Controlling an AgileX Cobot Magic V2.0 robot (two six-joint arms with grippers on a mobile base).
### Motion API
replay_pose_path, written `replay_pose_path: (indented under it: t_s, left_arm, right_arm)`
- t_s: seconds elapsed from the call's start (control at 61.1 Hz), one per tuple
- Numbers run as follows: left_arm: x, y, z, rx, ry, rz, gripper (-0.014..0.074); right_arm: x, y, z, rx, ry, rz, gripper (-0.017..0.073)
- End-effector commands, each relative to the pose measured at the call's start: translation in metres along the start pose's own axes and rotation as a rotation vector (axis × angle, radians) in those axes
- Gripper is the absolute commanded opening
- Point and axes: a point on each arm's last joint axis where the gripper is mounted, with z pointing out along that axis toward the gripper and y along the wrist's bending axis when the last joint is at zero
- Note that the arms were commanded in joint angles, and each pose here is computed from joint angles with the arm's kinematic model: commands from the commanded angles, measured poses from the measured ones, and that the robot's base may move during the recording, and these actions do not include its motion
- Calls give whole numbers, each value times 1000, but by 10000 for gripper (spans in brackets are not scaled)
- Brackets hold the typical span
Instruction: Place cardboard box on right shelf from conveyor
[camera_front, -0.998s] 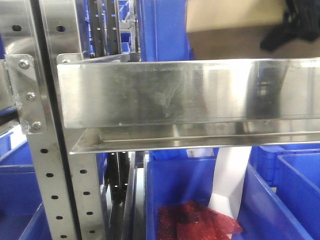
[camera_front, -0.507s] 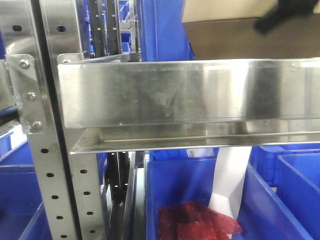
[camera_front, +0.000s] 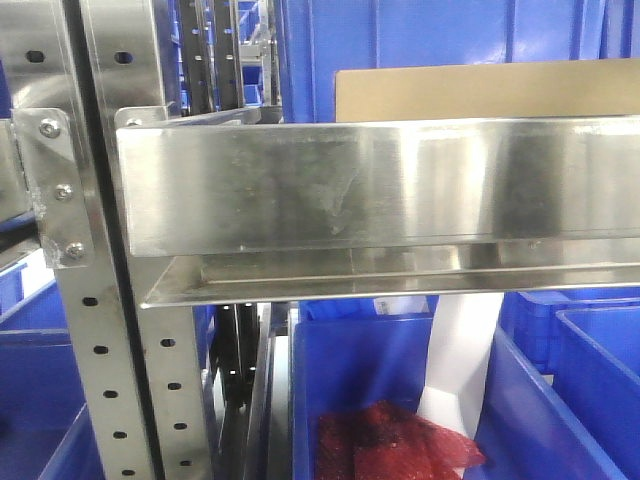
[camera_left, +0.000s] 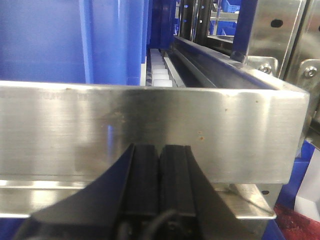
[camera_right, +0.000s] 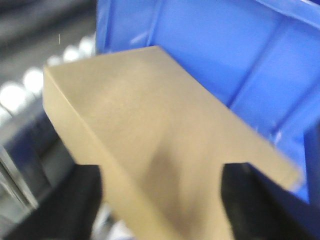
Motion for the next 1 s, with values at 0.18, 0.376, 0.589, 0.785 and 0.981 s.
replay_pose_path:
  t_s: [0.18, 0.376, 0.589, 0.785, 0.981]
  left_arm:
    - [-5, 1, -1, -5, -90, -6, -116]
    - [-5, 1, -1, -5, -90, -6, -116]
    - [-5, 1, -1, -5, -90, -6, -116]
    - [-5, 1, -1, -5, -90, -6, -116]
    - [-5, 1, -1, -5, -90, -6, -116]
  right_arm:
    - [7, 0, -80, 87, -306, 174, 69]
    - [33, 5, -110, 96, -387, 196, 57]
    - [51, 8, -110, 95, -366, 197, 57]
    - [52, 8, -109, 95, -355, 197, 57]
    - [52, 8, -109, 95, -354, 198, 57]
